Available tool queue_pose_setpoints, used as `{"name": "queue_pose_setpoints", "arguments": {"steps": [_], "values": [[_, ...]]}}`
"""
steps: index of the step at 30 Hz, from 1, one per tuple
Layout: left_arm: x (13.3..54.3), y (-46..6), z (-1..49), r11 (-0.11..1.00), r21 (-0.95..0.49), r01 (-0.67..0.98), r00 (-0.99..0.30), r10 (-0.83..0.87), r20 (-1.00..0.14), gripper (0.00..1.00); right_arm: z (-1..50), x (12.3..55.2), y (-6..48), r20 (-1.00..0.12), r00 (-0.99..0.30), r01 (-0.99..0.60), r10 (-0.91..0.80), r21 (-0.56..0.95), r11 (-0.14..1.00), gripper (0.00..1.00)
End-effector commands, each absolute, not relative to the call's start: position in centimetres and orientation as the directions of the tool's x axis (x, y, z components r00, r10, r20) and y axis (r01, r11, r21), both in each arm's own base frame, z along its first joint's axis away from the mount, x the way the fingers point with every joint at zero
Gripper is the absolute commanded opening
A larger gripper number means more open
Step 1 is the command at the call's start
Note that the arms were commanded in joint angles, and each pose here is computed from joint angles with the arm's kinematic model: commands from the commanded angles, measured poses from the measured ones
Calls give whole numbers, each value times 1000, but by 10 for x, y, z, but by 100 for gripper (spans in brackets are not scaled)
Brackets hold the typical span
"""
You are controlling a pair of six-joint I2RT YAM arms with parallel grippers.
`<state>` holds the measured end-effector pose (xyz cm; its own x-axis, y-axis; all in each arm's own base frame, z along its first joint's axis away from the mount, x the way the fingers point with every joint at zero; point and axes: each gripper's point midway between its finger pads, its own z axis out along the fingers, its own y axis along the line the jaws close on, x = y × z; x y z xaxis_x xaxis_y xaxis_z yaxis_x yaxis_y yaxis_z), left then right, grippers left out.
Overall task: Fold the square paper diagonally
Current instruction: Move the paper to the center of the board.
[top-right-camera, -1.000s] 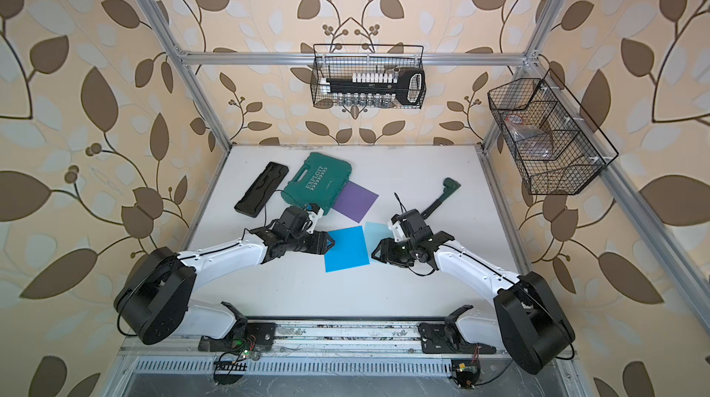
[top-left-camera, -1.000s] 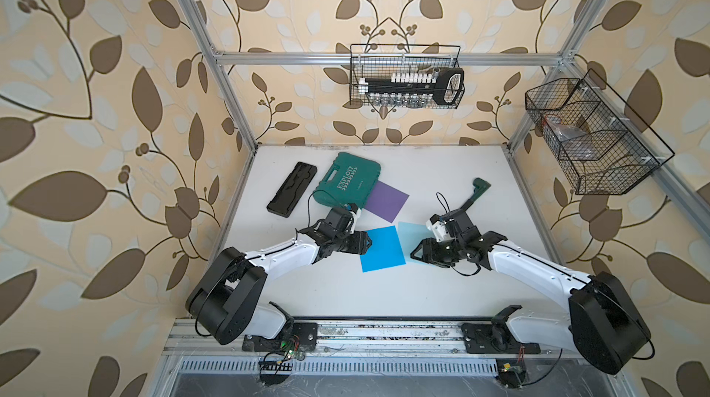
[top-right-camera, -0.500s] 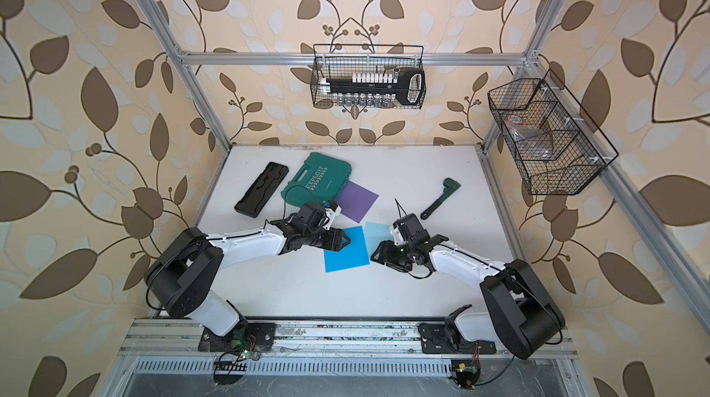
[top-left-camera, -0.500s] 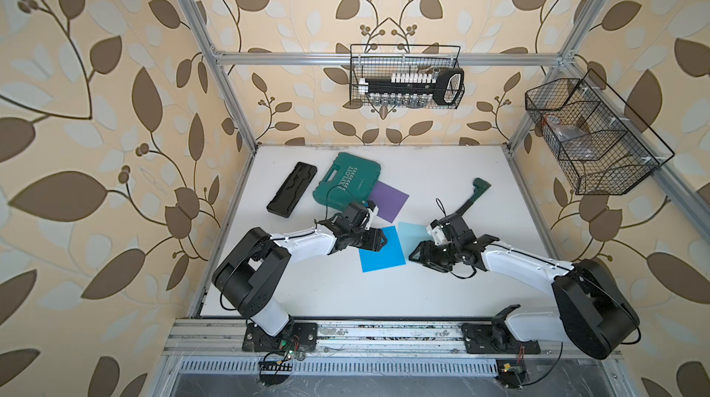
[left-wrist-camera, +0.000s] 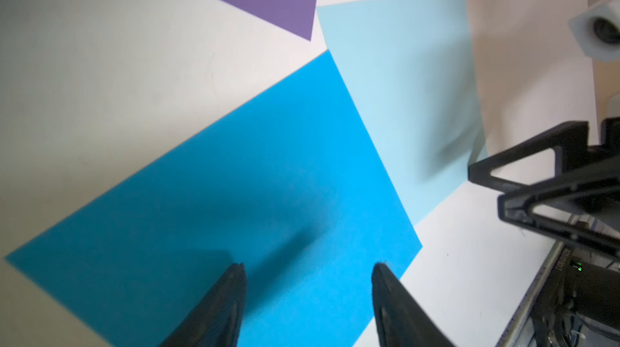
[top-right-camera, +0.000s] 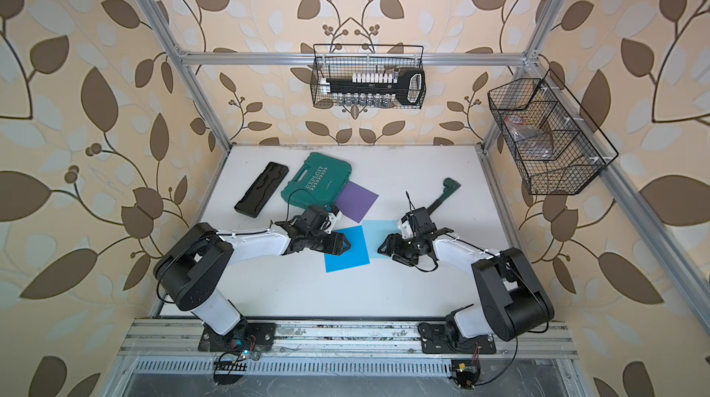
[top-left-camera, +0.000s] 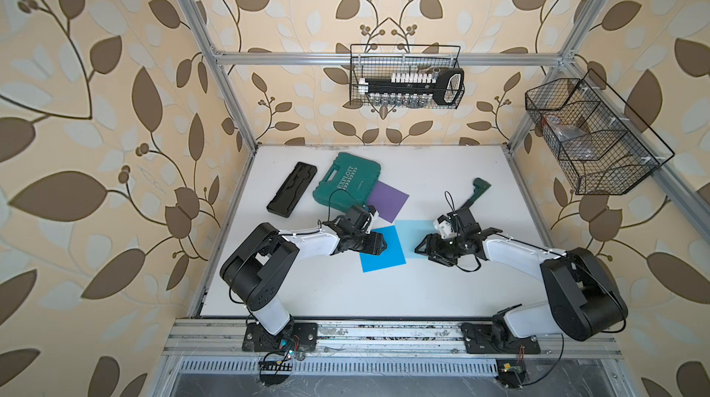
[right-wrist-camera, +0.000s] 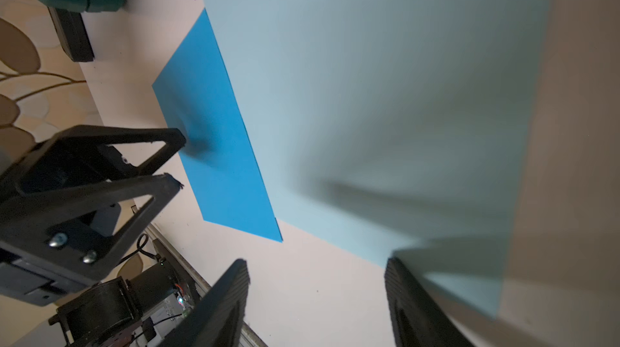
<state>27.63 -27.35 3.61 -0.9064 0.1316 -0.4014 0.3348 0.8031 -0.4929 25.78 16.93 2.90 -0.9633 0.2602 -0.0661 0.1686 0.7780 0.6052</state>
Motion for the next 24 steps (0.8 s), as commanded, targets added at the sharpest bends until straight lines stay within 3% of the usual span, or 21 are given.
{"name": "queue_pose_setpoints", "arguments": {"steps": [1, 9, 16, 24], "values": [[268, -275, 30, 797, -507, 327, -918, 142, -369, 62, 8, 262, 156, -39, -967, 189, 251, 550, 813, 66], [266, -272, 25, 806, -494, 324, -921, 150, -360, 62, 6, 306, 148, -59, -953, 214, 296, 563, 799, 66], [261, -271, 23, 808, -495, 318, -924, 149, -351, 62, 27, 342, 147, -142, -947, 161, 289, 570, 806, 66], [245, -277, 10, 807, -497, 319, -932, 172, -318, 62, 62, 298, 159, -164, -960, 84, 227, 603, 793, 66]]}}
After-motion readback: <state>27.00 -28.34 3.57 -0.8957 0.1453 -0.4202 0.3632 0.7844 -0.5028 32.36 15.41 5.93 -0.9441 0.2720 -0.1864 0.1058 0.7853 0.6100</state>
